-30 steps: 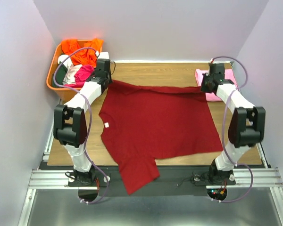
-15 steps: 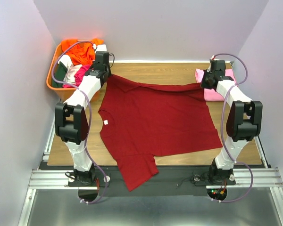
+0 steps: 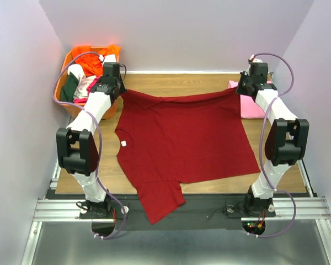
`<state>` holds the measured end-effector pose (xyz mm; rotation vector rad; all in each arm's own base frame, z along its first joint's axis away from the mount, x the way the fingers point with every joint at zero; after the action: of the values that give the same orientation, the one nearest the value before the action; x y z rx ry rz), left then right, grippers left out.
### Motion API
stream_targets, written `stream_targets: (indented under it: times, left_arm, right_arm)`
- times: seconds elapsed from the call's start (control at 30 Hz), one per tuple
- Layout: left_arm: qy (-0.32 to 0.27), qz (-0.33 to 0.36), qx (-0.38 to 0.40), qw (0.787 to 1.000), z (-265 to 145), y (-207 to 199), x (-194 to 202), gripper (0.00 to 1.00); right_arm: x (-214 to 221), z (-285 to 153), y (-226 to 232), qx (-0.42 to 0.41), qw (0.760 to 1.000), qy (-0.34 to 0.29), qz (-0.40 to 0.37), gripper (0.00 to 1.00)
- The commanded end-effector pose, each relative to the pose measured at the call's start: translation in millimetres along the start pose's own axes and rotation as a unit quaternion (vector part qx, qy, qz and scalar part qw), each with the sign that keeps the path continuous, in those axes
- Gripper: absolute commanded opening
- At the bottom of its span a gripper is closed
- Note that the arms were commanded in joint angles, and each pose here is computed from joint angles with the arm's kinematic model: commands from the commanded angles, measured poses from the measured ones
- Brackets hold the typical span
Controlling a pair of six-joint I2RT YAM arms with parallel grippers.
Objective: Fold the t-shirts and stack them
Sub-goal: Fold the tshirt
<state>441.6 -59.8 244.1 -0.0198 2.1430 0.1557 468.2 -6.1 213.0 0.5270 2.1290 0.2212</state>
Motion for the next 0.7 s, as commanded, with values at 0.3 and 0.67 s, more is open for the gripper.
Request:
stream_targets:
  times: [0.3,0.67]
  left_arm:
    - [0.053,-0.048,0.046,0.996,-43.7,-2.8,36.3,0.0]
    - [0.077,-0.069,0.075,0.992,-80.2,-1.9,44.5,0.0]
  right_arm:
    - [16.3,-16.2,-6.8,-0.004,1.0,0.021,0.005,0.01]
    - [27.1,-37.2,-10.6,0.008,0.998,0.049,0.031,0.01]
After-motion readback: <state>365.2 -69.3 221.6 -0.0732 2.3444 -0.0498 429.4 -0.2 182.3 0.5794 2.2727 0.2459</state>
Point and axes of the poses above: each gripper's point midway between its finger pads, its own z axis out along the fingers, its own y axis along the line the jaws close on, x = y × z, the point moved 7 cm from there along -z, back along the fingers, and after that the axes turned 15 degrees about z, right-handed, at the moved point
